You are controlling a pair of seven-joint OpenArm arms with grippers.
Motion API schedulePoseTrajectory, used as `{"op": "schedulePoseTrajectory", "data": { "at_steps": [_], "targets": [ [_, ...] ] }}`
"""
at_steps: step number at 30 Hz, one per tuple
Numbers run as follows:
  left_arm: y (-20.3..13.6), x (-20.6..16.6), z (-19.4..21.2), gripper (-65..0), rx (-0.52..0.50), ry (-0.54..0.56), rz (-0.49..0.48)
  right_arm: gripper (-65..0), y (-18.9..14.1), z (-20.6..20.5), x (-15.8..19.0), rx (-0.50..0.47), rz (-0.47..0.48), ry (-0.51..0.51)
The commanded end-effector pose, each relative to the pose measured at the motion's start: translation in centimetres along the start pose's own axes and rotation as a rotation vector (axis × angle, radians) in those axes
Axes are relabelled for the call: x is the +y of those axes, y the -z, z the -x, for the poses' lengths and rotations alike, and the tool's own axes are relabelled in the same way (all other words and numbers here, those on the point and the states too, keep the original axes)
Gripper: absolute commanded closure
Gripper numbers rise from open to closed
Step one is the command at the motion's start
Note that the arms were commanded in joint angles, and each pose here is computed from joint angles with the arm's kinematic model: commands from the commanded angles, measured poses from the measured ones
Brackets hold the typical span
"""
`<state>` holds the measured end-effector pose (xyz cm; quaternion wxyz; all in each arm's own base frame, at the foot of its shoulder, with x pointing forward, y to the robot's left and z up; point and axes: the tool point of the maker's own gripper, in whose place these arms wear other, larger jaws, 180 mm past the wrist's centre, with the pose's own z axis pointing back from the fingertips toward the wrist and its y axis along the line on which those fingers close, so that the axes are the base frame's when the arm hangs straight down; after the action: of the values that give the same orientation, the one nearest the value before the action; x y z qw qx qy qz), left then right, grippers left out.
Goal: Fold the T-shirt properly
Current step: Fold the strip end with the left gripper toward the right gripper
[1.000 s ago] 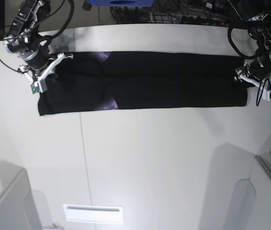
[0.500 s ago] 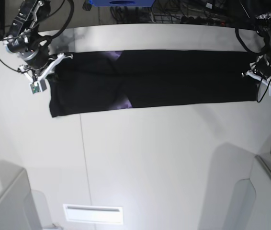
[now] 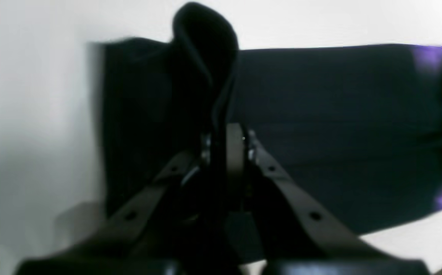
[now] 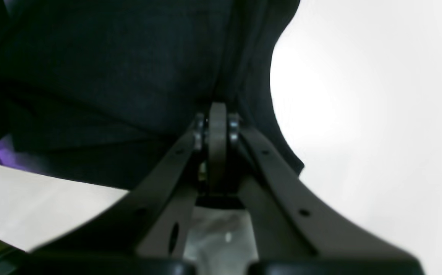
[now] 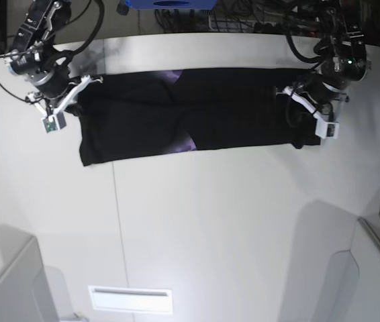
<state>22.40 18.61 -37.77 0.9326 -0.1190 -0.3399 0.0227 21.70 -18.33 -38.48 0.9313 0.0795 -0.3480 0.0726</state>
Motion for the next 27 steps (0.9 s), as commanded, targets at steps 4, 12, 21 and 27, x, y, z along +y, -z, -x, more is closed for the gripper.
{"op": "schedulePoseTrajectory", "data": {
  "at_steps": [4, 12, 21, 27],
  "targets": [
    [1.2, -3.7, -0.9, 0.0, -0.026, -0.043, 0.069, 0.0, -0.4, -1.3, -0.2, -0.047, 0.003, -0.013],
    [3.0, -9.0, -1.6, 0.0, -0.014, -0.064, 0.164, 0.0, -0.4, -1.3, -0.2, -0.047, 0.003, -0.013],
    [3.8, -11.8, -0.8, 0.0, 0.027, -0.084, 0.208, 0.0, -0.4, -1.3, -0.3, -0.047, 0.004, -0.013],
    [4.5, -11.6, 0.4, 0.0, 0.061, -0.095, 0.203, 0.0, -0.4, -1.3, -0.3, -0.047, 0.005, -0.014]
  ]
}}
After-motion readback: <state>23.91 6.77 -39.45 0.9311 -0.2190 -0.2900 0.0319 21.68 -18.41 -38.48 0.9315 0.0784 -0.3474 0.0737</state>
